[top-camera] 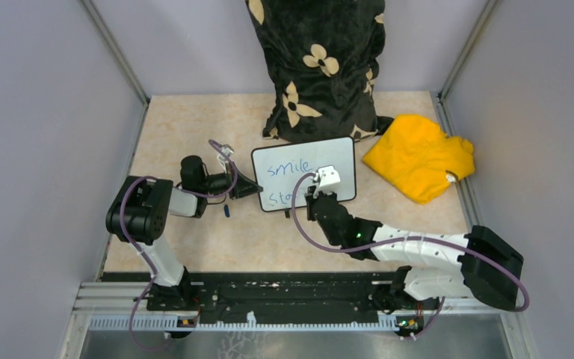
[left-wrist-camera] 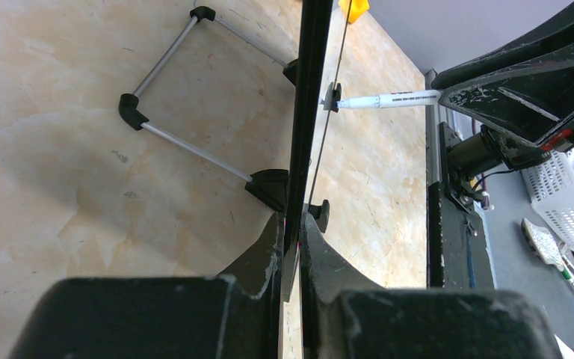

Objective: Write a sentence on the whiteboard

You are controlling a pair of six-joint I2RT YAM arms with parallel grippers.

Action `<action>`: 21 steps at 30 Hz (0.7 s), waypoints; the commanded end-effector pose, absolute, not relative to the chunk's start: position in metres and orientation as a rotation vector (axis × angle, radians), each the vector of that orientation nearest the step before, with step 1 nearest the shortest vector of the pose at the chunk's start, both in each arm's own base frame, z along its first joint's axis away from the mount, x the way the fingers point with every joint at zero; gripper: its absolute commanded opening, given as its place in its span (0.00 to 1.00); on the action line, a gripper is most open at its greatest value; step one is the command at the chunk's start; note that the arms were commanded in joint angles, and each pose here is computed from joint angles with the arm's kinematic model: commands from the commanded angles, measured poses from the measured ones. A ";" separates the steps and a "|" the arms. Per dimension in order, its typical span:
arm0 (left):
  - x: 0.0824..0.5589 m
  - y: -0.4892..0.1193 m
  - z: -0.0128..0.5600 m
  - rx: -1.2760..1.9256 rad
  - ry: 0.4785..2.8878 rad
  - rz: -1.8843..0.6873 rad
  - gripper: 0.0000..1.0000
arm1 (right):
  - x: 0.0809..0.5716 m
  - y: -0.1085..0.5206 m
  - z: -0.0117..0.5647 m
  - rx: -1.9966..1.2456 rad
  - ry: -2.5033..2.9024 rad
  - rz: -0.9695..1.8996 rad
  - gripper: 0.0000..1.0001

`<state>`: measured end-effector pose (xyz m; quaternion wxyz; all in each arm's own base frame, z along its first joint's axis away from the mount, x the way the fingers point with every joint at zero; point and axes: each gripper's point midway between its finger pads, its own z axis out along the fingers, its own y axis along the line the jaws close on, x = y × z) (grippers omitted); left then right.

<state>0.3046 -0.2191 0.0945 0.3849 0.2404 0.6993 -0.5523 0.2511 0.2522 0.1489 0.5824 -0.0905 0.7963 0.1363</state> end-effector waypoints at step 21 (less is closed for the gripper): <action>0.301 -0.222 0.083 0.598 1.833 -1.435 0.00 | 0.245 0.256 0.125 -0.199 1.925 0.365 0.00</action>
